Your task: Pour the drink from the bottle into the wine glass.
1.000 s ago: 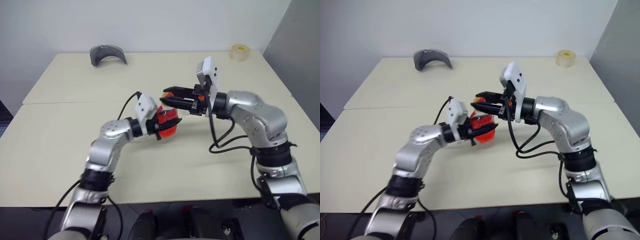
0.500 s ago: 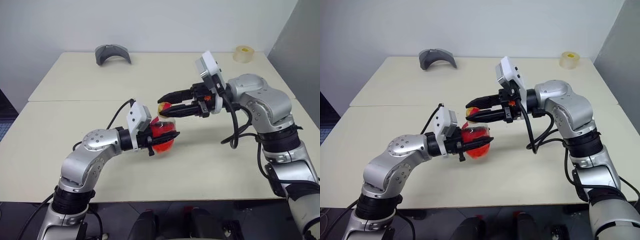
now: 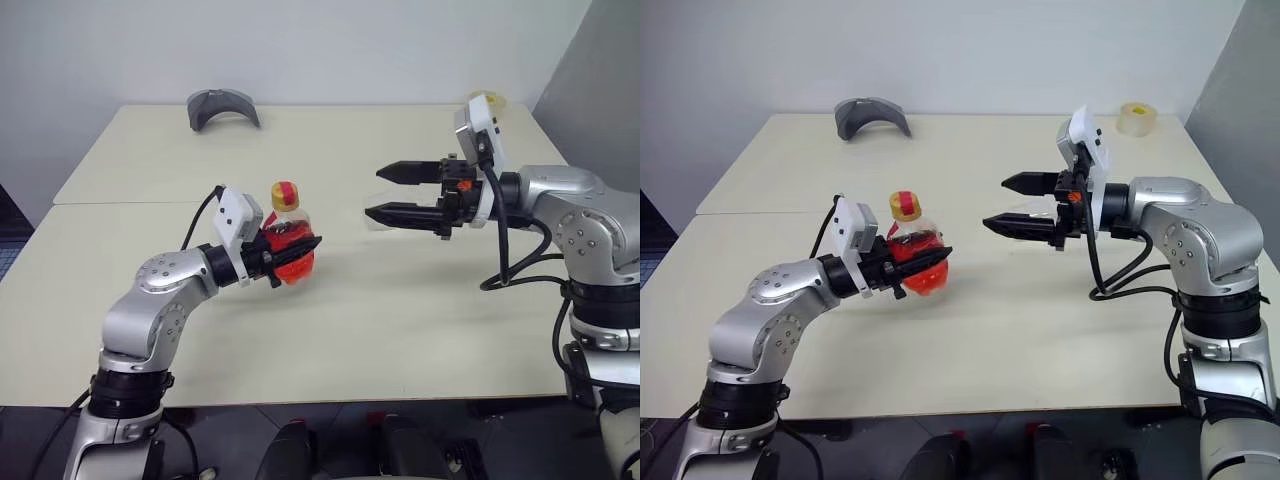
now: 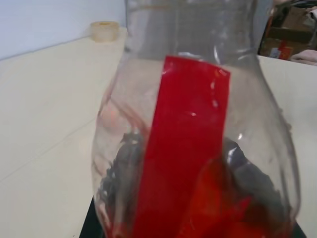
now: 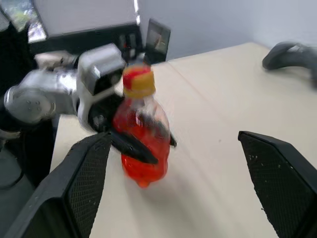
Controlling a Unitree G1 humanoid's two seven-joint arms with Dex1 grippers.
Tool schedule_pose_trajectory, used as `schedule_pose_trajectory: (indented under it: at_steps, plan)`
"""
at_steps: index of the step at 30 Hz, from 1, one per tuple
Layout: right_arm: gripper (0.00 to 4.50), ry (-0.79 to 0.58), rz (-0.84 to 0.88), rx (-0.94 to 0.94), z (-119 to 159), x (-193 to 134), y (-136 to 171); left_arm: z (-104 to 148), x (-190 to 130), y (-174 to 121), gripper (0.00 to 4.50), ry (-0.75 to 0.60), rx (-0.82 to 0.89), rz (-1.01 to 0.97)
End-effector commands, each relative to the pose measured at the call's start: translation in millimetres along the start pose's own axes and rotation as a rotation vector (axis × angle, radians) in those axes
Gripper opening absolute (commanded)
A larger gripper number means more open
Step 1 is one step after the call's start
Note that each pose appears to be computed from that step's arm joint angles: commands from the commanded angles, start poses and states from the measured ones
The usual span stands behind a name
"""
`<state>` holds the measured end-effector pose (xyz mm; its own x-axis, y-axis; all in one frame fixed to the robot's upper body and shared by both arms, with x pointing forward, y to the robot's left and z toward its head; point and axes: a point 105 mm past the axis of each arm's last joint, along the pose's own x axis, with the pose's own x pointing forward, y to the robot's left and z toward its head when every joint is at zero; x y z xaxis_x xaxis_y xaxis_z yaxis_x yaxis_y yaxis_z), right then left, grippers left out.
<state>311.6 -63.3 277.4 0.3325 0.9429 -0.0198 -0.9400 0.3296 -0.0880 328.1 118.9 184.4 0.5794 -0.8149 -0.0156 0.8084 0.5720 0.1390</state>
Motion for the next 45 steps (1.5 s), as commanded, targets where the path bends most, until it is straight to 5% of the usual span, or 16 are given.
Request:
schedule_pose_trajectory:
  at_steps: [1, 10, 38, 45]
  plan:
    - [4.34, -0.068, -0.11, -0.019, 4, 12, -2, 18, 15, 12, 1.38, -0.076, 0.082, 0.033]
    - [4.34, -0.127, -0.218, -0.004, 7, 46, -14, 30, 45, 18, 1.37, -0.135, 0.108, -0.003]
    - [4.34, -0.141, -0.138, -0.001, 10, 76, -4, 23, 46, 16, 1.31, -0.116, 0.107, -0.029]
    - [2.44, -0.124, -0.094, 0.0, 6, 78, 2, 23, 46, 16, 1.31, -0.118, 0.11, -0.036]
